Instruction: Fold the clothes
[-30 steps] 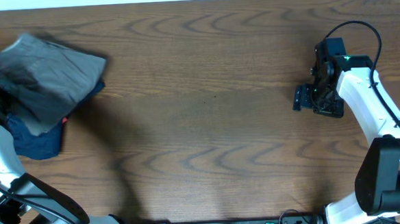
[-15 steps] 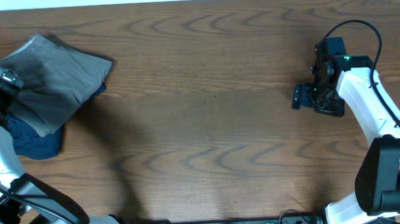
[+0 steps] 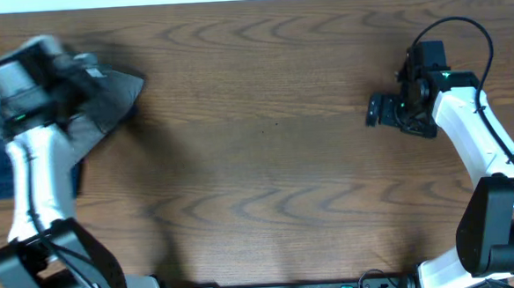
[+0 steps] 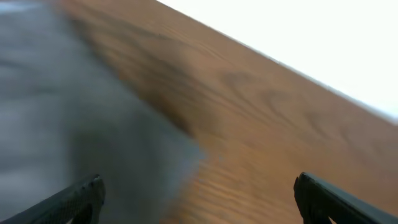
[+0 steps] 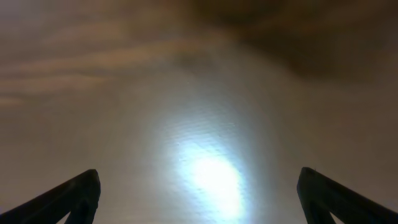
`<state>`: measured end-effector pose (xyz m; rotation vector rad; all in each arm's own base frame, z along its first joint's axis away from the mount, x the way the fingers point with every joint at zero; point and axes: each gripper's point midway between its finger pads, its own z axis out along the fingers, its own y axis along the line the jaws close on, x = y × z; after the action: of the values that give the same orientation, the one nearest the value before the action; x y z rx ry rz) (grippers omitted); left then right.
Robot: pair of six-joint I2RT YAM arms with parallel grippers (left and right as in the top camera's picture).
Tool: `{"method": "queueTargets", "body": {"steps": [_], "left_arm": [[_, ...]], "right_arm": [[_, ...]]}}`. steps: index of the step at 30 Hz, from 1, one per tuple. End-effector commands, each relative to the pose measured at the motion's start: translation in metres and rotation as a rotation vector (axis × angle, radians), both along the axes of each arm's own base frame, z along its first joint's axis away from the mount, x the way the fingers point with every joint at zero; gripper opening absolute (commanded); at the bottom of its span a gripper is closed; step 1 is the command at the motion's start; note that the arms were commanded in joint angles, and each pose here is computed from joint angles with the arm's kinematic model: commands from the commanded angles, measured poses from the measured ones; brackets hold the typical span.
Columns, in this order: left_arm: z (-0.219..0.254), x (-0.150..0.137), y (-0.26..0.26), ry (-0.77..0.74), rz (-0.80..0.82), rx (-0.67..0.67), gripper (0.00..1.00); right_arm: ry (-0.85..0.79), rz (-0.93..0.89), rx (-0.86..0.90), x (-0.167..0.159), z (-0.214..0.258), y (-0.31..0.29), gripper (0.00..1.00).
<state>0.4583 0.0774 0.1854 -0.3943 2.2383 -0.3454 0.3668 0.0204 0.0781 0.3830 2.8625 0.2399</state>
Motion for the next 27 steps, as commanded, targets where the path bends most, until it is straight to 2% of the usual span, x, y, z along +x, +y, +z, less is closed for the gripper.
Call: {"method": "queueTargets", "body": {"steps": [1,4,7,9,14,16,19,22,27], "left_arm": [[-0.008,0.005,-0.067,0.026,-0.166,0.074,0.98],[-0.034,-0.001,-0.119,0.104,-0.272,0.089,0.98],[-0.067,-0.023,-0.152,0.243,-0.335,0.131,0.98],[-0.084,-0.051,-0.157,0.373,-0.354,0.149,0.98],[-0.103,-0.145,-0.150,0.765,-0.364,0.110,0.98],[-0.101,-0.181,-0.144,0.906,-0.365,0.104,0.98],[-0.093,-0.214,-0.140,1.030,-0.367,0.098,0.98],[-0.084,-0.224,-0.139,1.020,-0.352,0.093,0.98],[-0.050,-0.210,-0.139,0.707,-0.314,0.096,0.98]], "right_arm": [[-0.068,0.041,0.140,0.011,0.014,0.023,0.99],[-0.114,0.039,0.148,0.021,0.018,0.021,0.99],[-0.087,0.009,0.145,0.015,0.015,0.008,0.99],[-0.002,-0.007,0.149,-0.005,0.009,-0.002,0.99],[0.276,-0.056,0.168,-0.074,0.002,-0.018,0.99],[0.329,-0.034,0.175,-0.089,0.003,-0.020,0.99],[0.348,-0.003,0.177,-0.098,0.007,-0.022,0.99],[0.296,0.008,0.166,-0.098,0.016,-0.022,0.99],[0.087,-0.038,0.050,-0.092,0.044,-0.037,0.99]]}}
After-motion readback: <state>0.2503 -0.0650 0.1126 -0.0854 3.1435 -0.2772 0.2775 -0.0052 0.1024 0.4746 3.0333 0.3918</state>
